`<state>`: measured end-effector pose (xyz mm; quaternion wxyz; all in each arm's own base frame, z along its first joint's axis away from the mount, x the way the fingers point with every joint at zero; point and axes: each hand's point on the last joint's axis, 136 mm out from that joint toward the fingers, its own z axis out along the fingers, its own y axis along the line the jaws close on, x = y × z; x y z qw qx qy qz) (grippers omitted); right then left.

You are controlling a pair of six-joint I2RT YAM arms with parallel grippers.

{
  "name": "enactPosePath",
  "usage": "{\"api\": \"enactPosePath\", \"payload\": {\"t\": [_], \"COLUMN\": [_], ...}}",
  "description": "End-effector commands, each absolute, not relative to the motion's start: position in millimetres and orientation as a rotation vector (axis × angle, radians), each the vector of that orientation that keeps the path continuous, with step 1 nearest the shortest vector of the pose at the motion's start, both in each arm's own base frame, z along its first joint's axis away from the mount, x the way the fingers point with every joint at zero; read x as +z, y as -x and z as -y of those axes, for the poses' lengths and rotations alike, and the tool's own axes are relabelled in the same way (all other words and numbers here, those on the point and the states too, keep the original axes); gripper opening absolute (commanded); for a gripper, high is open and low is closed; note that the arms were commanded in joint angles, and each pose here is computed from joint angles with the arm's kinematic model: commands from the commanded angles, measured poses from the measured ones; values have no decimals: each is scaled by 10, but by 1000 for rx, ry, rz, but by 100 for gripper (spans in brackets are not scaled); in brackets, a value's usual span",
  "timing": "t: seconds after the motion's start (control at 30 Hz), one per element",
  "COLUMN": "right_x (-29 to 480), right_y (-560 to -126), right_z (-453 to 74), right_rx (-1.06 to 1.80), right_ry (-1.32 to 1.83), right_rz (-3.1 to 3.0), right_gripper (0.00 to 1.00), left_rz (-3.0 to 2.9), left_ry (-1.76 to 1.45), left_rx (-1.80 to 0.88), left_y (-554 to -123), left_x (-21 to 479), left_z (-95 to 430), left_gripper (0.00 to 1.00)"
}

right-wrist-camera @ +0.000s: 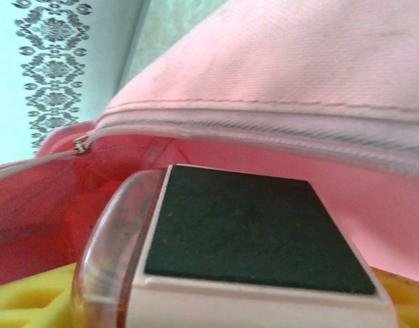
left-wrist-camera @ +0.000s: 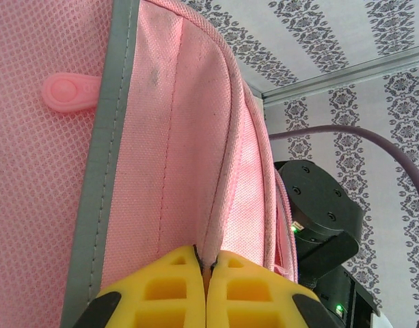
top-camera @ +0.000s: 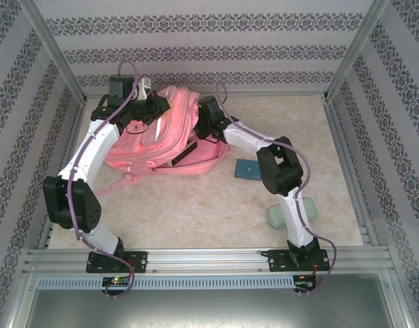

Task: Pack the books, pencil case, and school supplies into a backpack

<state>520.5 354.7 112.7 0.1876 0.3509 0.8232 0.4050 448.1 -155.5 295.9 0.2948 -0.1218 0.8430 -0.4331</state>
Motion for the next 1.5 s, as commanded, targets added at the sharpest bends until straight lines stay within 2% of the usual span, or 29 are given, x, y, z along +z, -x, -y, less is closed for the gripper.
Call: {"api": "enactPosePath", "payload": {"t": [0.0,0.1,0.13,0.17,0.43,0.63,0.7,0.8,0.87,0.9,1.07,1.13,1.17,1.2,1.27,1.37,1.43,1.47], "right_x": [1397,1473,1499,1541,1709,1800,1802,1764,1732,1695,1480,1311,1234,1157,1059,948,917,906], "right_y": [-5183,-5158,-5159,-5163,-5129,-4955,-4855,-4676,-4524,-4428,-3856,-3567,-3406,-3243,-2964,-2558,-2333,-2214], "right_z": [-3573,-3577,-3554,-3534,-3363,-3261,-3181,-2959,-2748,-2613,-1867,-1523,-1344,-1177,-912,-607,-473,-403], "right_rx": [1141,1115,1098,1088,1026,961,926,861,806,770,578,504,465,430,387,323,275,237], "right_ry": [-940,-887,-871,-853,-769,-642,-592,-533,-521,-518,-599,-691,-747,-804,-892,-1014,-1063,-1096], "right_rz": [-2308,-2307,-2307,-2305,-2301,-2348,-2375,-2415,-2430,-2444,-2515,-2556,-2573,-2586,-2594,-2607,-2619,-2628], "right_gripper": [79,85,97,98,98,88,81,56,43,39,39,43,51,54,55,65,82,96], "left_rz": [-2081,-2082,-2083,-2083,-2089,-2097,-2100,-2108,-2111,-2114,-2121,-2124,-2126,-2125,-2125,-2127,-2128,-2130], "left_ry": [153,149,151,152,146,141,138,136,136,138,133,132,131,129,128,130,129,130], "left_rx": [-1237,-1234,-1233,-1232,-1226,-1202,-1192,-1185,-1185,-1185,-1178,-1177,-1175,-1177,-1176,-1179,-1183,-1186], "left_y": [-4475,-4476,-4478,-4476,-4460,-4447,-4441,-4439,-4437,-4442,-4455,-4463,-4470,-4471,-4483,-4510,-4524,-4531], "left_x": [3556,3561,3560,3561,3556,3560,3562,3537,3518,3497,3448,3437,3425,3431,3419,3392,3376,3366], "left_z": [1684,1685,1684,1681,1679,1657,1649,1648,1650,1649,1646,1649,1649,1650,1653,1659,1666,1672], "left_gripper": [0,0,0,0,0,0,0,0,0,0,0,0,0,0,0,0,0,0]}}
